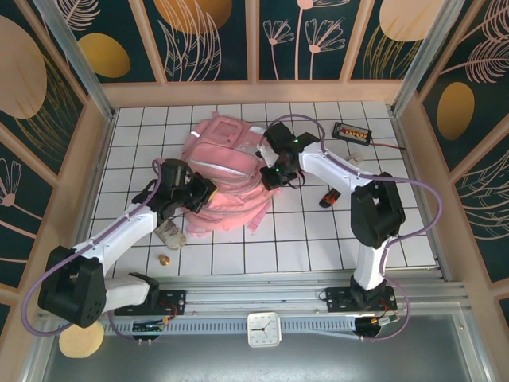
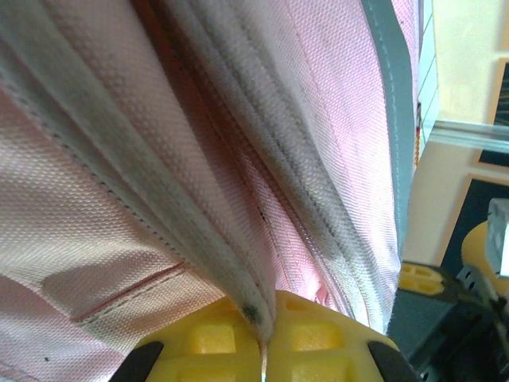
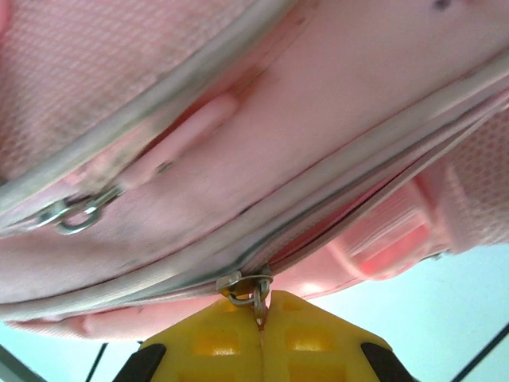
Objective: Pack the student bag
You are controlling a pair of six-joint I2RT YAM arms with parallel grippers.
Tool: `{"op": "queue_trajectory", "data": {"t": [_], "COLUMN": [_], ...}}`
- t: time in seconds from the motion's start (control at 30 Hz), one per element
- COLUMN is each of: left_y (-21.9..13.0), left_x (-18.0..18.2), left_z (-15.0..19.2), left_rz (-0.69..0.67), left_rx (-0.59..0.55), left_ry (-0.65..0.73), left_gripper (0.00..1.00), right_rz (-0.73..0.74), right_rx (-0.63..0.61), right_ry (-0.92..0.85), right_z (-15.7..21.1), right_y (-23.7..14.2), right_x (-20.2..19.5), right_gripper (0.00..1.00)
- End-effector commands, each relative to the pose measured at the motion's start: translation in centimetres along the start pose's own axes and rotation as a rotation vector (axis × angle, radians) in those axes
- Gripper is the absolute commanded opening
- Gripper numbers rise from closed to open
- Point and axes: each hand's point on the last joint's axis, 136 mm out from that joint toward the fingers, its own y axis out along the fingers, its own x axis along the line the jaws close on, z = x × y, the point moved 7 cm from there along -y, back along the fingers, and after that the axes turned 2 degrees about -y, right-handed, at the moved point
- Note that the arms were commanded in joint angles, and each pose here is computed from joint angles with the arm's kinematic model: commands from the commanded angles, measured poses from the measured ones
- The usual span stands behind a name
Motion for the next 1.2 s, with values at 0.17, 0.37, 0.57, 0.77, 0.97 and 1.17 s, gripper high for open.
{"op": "queue_trajectory", "data": {"t": [0.17,0.37,0.57,0.77,0.97,1.17], "left_y": [-0.8,-0.8,-0.3,0.6,2.2,3.5], "left_x": [0.3,0.4,-0.1,-2.0,-3.8,-3.9], "left_z": [-0.6,-0.5,-0.7,-1.2,-0.7,1.1], "left_rz": [-0.035,-0.049,-0.036,0.078,0.118,0.092], "left_rx": [0.022,0.042,0.056,0.037,0.053,0.104], "left_ry": [0.089,0.107,0.107,0.04,0.046,0.051], "left_gripper": [0.0,0.0,0.0,0.0,0.01,0.23], "right_rz": [0.215,0.31,0.269,0.195,0.136,-0.308], "right_rx": [-0.046,-0.102,-0.156,-0.3,-0.597,-0.617], "right_ry": [0.051,0.031,0.032,0.054,0.17,0.214], "right_z": [-1.8,-4.7,-6.4,-7.0,-6.7,-5.2], "right_y": [0.7,1.1,0.9,-3.1,-11.5,-11.2], "right_x": [-8.8,-12.4,-12.7,-10.5,-8.0,-5.2], "right_gripper": [0.0,0.0,0.05,0.89,0.99,0.93]}}
